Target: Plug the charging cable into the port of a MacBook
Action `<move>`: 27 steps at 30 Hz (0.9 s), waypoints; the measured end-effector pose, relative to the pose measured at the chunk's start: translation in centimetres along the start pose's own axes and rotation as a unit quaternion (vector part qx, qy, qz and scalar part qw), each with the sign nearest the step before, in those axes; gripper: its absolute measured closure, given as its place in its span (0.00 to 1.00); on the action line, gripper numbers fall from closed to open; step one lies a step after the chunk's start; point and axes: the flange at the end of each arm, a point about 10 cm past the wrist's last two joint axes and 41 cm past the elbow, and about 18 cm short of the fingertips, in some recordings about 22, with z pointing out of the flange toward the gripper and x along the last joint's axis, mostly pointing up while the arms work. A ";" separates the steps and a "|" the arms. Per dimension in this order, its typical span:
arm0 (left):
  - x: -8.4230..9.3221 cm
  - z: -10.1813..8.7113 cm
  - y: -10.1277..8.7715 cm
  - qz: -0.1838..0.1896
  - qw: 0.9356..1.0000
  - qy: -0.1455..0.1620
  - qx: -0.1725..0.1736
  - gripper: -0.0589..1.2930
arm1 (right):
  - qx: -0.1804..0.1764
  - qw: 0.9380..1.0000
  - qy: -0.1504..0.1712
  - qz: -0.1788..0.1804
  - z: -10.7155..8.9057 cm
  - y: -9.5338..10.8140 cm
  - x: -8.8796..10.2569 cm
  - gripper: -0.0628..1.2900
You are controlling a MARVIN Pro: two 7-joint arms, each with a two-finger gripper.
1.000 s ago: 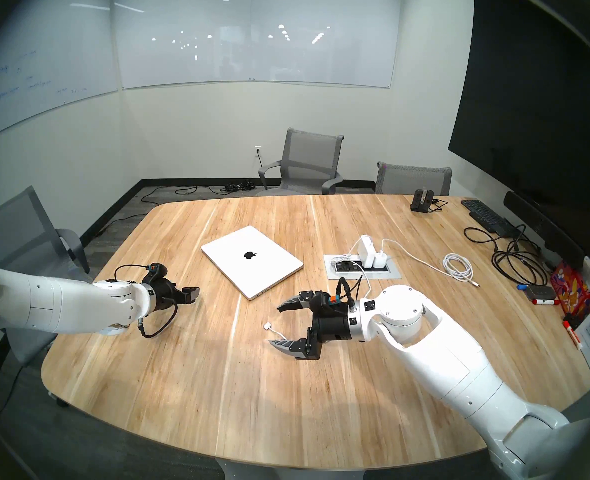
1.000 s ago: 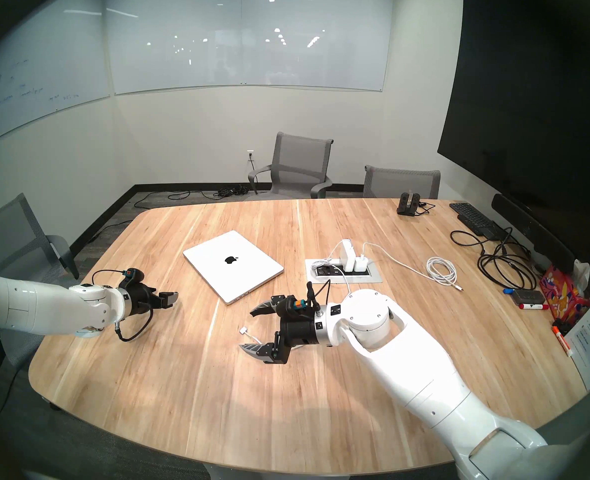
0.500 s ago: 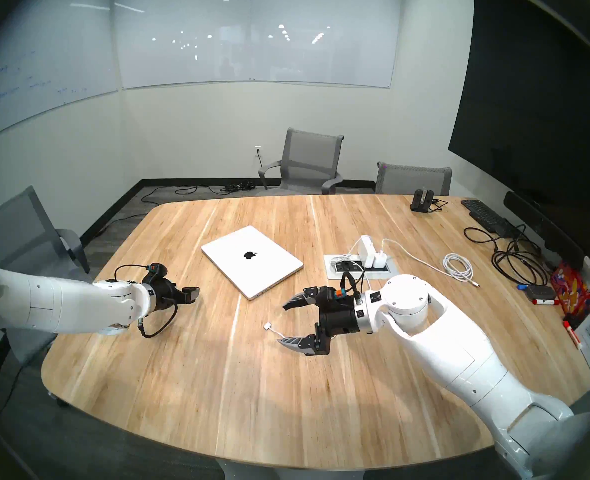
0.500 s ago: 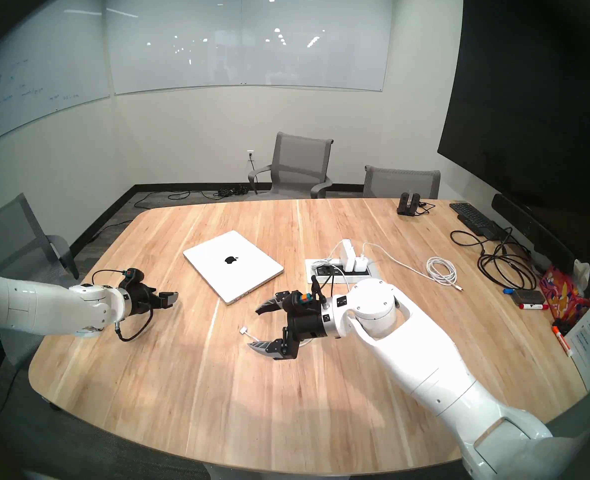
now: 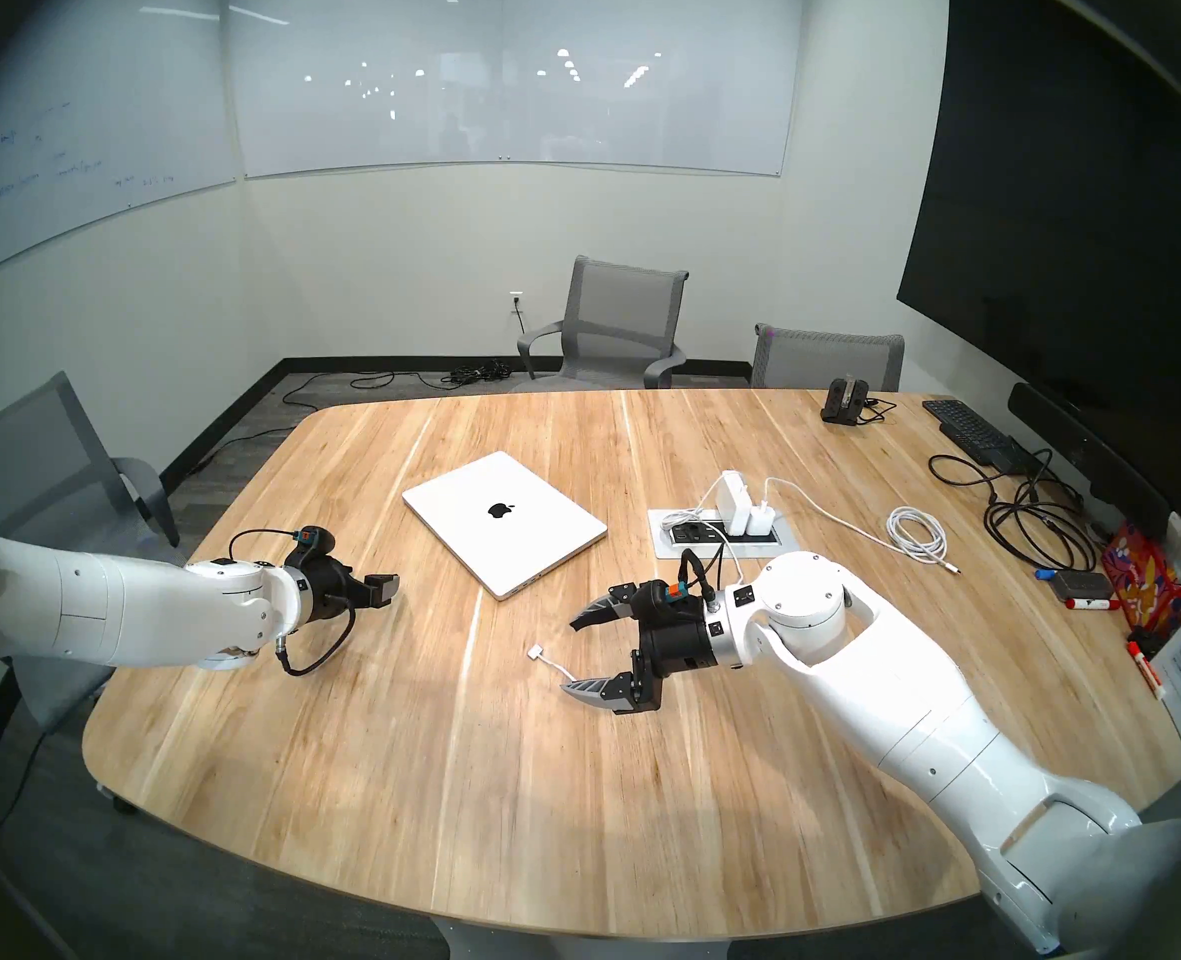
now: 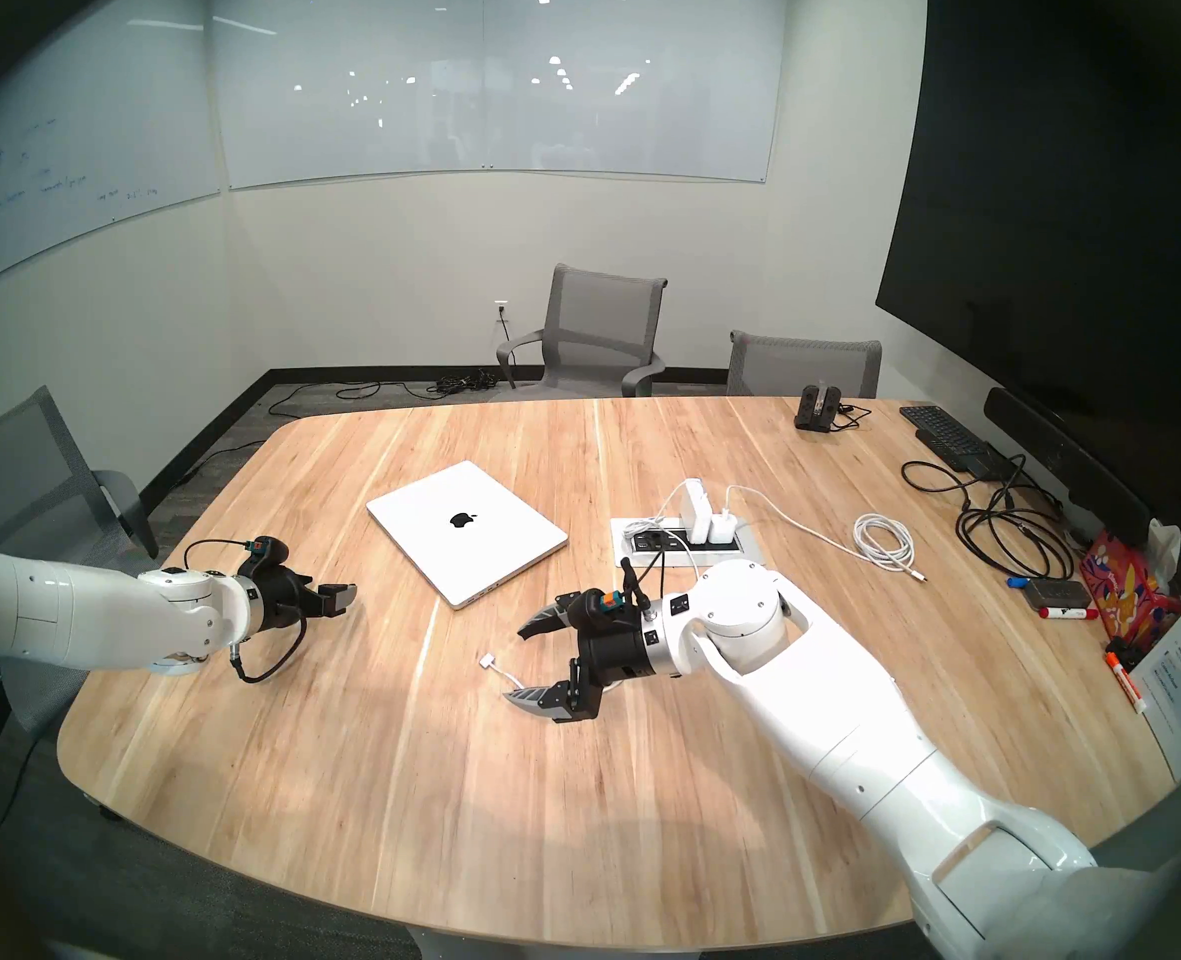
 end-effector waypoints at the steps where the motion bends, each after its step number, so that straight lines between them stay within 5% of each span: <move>1: 0.0 0.0 0.0 0.000 1.000 0.000 0.000 0.02 | 0.001 1.000 -0.003 0.001 0.2 0.2 -0.2 0.04; 27: 0.0 0.0 0.0 0.000 1.000 0.000 0.000 0.02 | 0.014 1.000 -0.019 -0.010 2.6 1.8 0.8 0.04</move>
